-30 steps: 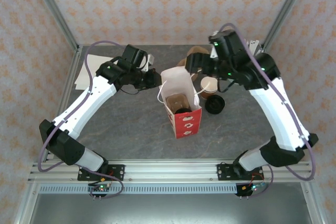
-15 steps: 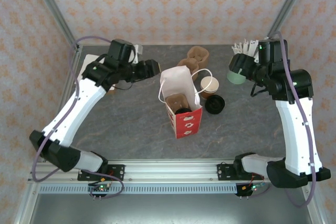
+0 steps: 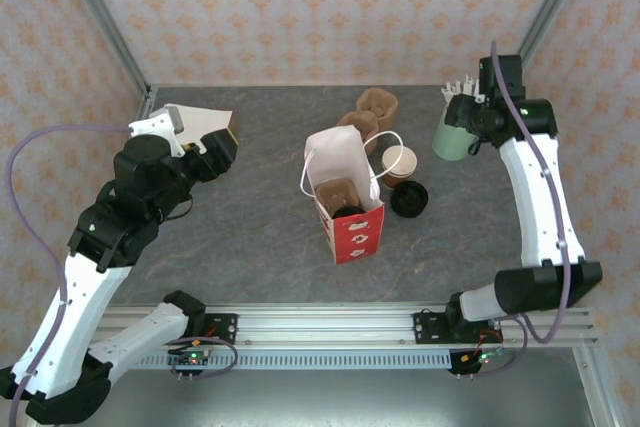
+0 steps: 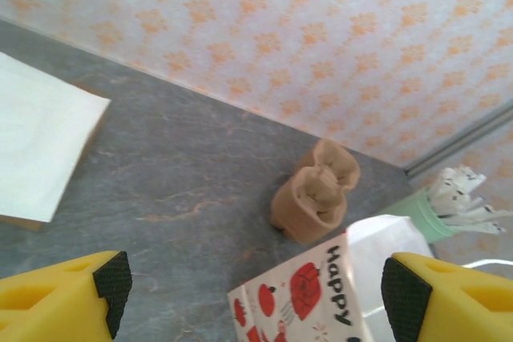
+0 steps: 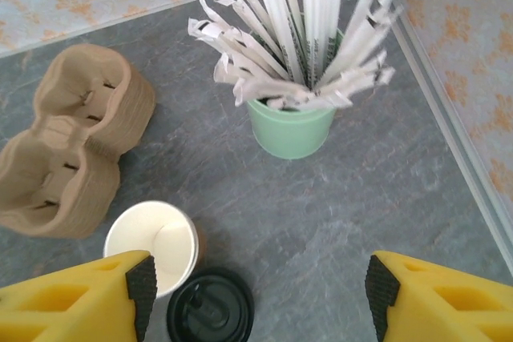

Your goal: Pack the takeout coffee

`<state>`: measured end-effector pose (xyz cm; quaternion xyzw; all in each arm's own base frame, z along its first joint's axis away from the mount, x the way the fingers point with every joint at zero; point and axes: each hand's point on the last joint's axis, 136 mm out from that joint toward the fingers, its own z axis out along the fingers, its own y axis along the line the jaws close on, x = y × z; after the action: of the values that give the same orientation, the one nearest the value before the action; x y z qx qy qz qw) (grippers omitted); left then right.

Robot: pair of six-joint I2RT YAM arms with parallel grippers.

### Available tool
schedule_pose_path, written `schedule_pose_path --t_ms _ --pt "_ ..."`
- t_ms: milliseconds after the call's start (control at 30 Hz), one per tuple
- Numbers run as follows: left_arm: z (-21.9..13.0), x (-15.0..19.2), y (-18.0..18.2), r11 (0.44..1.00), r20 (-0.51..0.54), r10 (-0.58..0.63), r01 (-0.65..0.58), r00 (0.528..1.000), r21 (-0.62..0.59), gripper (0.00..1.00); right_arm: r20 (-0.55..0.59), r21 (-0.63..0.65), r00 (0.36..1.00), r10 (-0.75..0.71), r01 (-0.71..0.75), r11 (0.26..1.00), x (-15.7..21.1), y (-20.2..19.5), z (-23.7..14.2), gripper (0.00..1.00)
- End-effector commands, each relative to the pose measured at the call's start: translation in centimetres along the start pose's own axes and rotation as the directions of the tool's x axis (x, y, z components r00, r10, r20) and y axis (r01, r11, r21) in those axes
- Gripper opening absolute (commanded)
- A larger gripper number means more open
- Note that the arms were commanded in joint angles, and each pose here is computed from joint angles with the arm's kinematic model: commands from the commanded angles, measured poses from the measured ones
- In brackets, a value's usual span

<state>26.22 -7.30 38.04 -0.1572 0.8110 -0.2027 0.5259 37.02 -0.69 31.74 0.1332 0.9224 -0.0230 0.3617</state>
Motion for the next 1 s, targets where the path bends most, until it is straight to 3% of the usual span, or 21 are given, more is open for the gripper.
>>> schedule_pose_path --t_ms 0,233,567,700,967 --pt "-0.5 -0.4 2.4 0.994 0.051 0.027 -0.022 0.998 -0.105 0.85 0.083 0.08 0.996 -0.035 0.028 0.996 -3.2 -0.8 1.7 0.7" --pt "-1.2 -0.6 3.2 0.99 0.066 0.042 -0.033 0.997 -0.137 0.87 0.049 0.138 0.999 -0.018 0.011 0.99 -4.0 -1.6 5.5 0.62" --pt "-1.2 -0.7 3.3 0.988 0.072 0.044 -0.033 0.996 -0.149 0.88 0.024 0.162 0.999 -0.047 0.043 0.986 -4.7 -1.6 7.9 0.32" --pt "-1.2 -0.8 3.3 0.989 0.075 0.04 -0.029 0.996 -0.147 0.89 0.014 0.172 0.999 -0.049 0.046 0.984 -4.7 -1.7 7.9 0.19" --pt "-1.2 -0.9 3.0 0.99 0.075 0.038 -0.028 0.996 -0.138 0.89 0.04 0.203 0.997 -0.069 0.059 0.977 -5.1 -2.6 5.4 0.12"
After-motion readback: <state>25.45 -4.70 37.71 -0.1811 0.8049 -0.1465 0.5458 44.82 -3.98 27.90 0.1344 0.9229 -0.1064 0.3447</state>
